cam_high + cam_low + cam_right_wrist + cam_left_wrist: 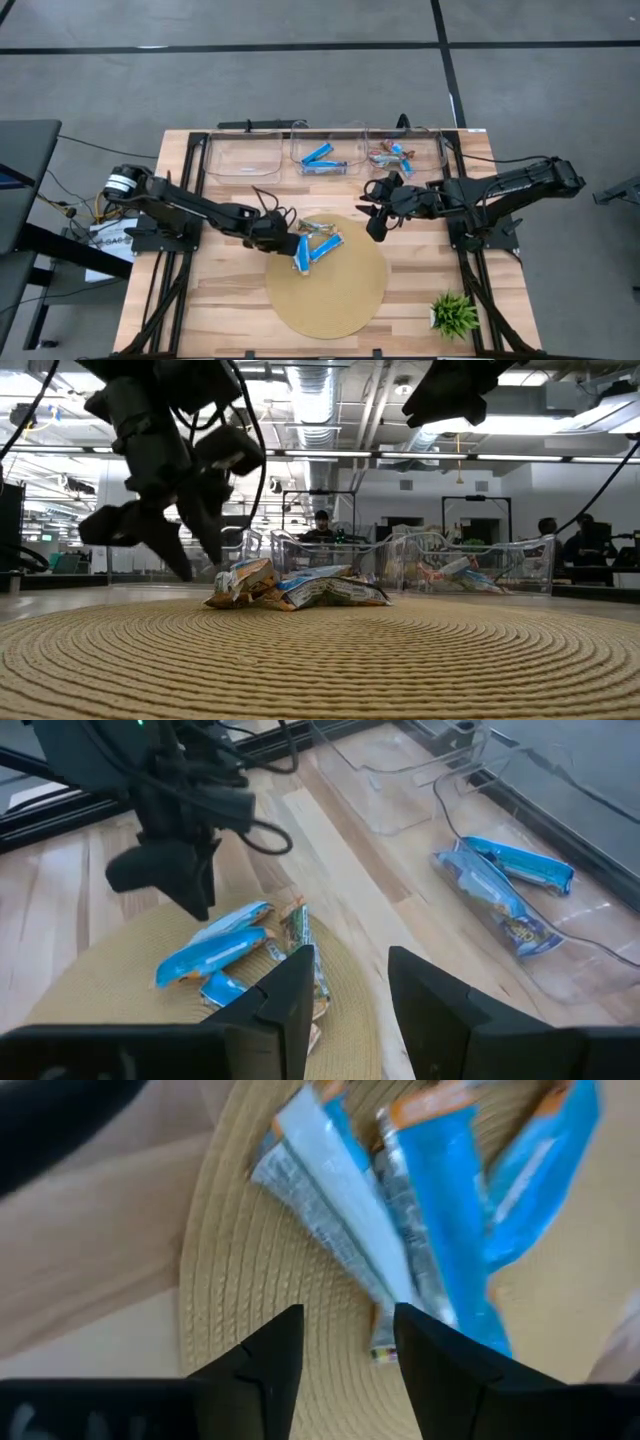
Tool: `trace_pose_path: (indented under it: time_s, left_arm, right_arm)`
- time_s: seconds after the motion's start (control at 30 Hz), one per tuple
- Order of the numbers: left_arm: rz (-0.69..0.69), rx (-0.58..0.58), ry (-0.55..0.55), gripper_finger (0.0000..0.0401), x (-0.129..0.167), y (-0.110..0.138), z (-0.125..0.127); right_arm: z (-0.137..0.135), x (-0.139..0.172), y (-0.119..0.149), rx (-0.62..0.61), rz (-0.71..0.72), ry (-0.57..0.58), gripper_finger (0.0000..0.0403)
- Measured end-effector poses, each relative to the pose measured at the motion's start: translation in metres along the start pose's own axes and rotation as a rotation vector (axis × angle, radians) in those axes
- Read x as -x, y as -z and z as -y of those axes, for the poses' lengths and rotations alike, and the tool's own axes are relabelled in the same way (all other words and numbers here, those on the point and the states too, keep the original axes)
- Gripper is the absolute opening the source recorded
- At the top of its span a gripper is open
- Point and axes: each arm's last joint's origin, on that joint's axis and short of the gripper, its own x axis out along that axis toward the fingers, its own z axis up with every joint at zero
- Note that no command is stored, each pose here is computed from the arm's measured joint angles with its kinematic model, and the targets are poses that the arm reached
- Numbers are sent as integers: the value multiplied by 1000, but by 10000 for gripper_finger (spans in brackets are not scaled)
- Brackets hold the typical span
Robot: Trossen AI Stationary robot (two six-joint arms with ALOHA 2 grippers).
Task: Pick and place Granola Bars by type
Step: Put the orange granola bar into the left transparent bin
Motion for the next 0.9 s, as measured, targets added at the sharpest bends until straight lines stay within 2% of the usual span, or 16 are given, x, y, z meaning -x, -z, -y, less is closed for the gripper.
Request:
trace_pose_path:
  time_s: [0.1, 0.2, 0.47, 0.9]
  left_arm:
    - [-13, 4, -11, 163, -10, 0, -1]
    - [-4, 7, 28, 180, -16, -1, 3]
    - [46, 33, 71, 220, -15, -2, 7]
    - [75, 92, 129, 227, -14, -12, 12]
  right_arm:
    - [0, 0, 0, 0, 0, 0, 123]
    - [1, 0, 0, 0, -2, 3, 123]
    - [1, 0, 2, 8, -20, 9, 123]
    - [1, 0, 2, 10, -20, 10, 123]
